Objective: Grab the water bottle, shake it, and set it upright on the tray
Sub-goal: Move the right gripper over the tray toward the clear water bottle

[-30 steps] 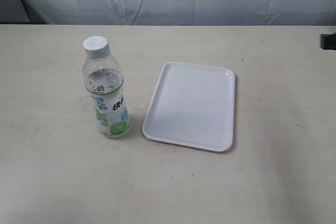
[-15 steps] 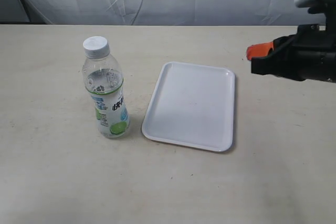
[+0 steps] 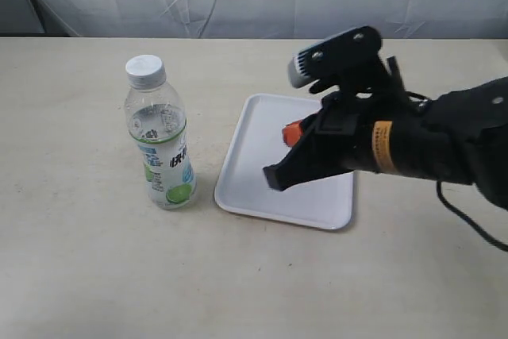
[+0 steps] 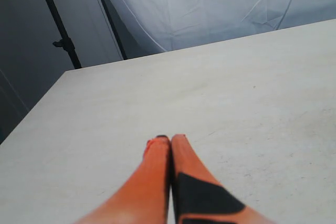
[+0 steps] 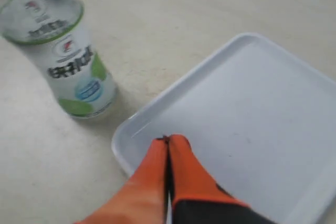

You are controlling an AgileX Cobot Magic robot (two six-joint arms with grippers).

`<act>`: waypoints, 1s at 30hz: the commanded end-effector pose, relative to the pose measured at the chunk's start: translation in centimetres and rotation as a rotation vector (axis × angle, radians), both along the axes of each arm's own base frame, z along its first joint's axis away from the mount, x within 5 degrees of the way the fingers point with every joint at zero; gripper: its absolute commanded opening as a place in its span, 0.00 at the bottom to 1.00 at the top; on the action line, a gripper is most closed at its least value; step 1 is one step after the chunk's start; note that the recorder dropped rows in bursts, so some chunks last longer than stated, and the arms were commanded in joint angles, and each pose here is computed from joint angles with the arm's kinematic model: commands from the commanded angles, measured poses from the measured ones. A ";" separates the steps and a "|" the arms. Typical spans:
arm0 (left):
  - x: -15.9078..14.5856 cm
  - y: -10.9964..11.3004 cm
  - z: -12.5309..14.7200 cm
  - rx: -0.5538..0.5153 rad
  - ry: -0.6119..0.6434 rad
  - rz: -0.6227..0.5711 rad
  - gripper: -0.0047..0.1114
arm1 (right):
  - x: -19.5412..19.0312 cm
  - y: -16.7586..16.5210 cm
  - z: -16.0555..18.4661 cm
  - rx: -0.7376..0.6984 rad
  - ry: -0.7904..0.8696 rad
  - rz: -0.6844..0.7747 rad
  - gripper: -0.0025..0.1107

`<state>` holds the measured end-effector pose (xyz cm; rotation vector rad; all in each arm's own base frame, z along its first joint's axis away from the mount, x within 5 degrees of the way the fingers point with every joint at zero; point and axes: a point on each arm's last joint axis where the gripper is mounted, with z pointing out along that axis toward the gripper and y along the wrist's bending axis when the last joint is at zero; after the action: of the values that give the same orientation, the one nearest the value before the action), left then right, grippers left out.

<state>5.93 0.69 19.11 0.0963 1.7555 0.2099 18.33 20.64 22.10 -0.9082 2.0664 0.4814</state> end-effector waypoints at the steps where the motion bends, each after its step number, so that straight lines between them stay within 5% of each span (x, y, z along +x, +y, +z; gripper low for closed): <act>1: 0.0 0.0 0.1 -0.010 -0.016 -0.001 0.04 | -0.1 2.6 -1.0 -0.050 -0.008 0.082 0.02; 7: 0.0 0.0 0.1 -0.010 -0.016 -0.001 0.04 | 0.3 4.4 -1.1 -0.036 0.016 0.119 0.07; 14: 0.0 0.0 0.1 -0.010 -0.016 -0.001 0.04 | 0.3 5.2 -0.4 0.005 0.033 0.170 0.56; 17: 0.0 0.0 0.1 -0.010 -0.016 -0.001 0.04 | 0.2 5.4 -0.2 0.014 0.036 0.176 0.67; 24: 0.0 0.0 0.1 -0.010 -0.016 -0.001 0.04 | 0.3 5.8 -0.7 0.130 0.196 0.057 0.67; 30: 0.0 0.0 0.1 -0.010 -0.016 -0.001 0.04 | 0.1 6.7 -2.0 0.118 0.245 0.135 0.64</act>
<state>5.93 0.69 19.11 0.0963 1.7555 0.2099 18.36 26.78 20.43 -0.9146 2.1869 0.7964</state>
